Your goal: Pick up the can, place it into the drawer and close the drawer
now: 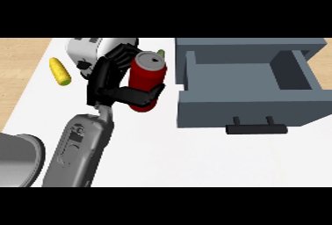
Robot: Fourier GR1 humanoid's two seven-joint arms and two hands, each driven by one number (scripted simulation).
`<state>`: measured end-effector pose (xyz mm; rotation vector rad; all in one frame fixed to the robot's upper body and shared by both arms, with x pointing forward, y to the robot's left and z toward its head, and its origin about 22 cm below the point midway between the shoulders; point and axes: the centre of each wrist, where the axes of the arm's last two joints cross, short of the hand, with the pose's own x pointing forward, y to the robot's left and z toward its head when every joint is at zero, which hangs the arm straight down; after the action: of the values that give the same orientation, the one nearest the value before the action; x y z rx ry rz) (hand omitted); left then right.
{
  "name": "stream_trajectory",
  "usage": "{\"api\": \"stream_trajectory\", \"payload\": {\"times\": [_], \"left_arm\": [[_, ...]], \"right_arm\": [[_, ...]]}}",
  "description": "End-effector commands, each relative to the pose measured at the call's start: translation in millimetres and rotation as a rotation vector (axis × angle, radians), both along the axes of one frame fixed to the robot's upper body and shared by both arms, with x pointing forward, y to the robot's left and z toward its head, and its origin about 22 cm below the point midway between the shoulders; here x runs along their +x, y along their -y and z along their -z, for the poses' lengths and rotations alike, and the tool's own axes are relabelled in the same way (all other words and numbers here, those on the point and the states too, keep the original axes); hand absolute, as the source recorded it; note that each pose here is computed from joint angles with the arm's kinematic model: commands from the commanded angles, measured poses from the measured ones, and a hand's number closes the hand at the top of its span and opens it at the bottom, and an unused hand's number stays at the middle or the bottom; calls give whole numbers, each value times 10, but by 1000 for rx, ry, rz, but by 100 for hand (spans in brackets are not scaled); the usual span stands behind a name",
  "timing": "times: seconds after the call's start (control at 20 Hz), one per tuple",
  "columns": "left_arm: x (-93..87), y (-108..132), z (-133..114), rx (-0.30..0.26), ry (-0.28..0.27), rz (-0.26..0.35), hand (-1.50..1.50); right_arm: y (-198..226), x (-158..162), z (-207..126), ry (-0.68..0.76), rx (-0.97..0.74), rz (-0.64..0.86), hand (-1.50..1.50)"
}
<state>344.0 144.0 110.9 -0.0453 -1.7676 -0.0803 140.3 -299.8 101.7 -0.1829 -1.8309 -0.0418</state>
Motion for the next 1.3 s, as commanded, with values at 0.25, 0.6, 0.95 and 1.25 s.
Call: {"api": "stream_trajectory", "payload": {"times": [0.25,0.6,0.95,1.25], "left_arm": [[284,646,-763,50,74,34,150],[390,1113,-1120,49,49,60,150],[488,1437,-1247,74,48,17,150],[676,1509,-1299,118,28,30,150]], "right_arm": [[40,68,76,-6,-3,-1,-150],[68,85,-42,-4,-3,8,-150],[-55,15,33,-4,-15,-18,-150],[14,73,-52,3,-5,-31,-150]]}}
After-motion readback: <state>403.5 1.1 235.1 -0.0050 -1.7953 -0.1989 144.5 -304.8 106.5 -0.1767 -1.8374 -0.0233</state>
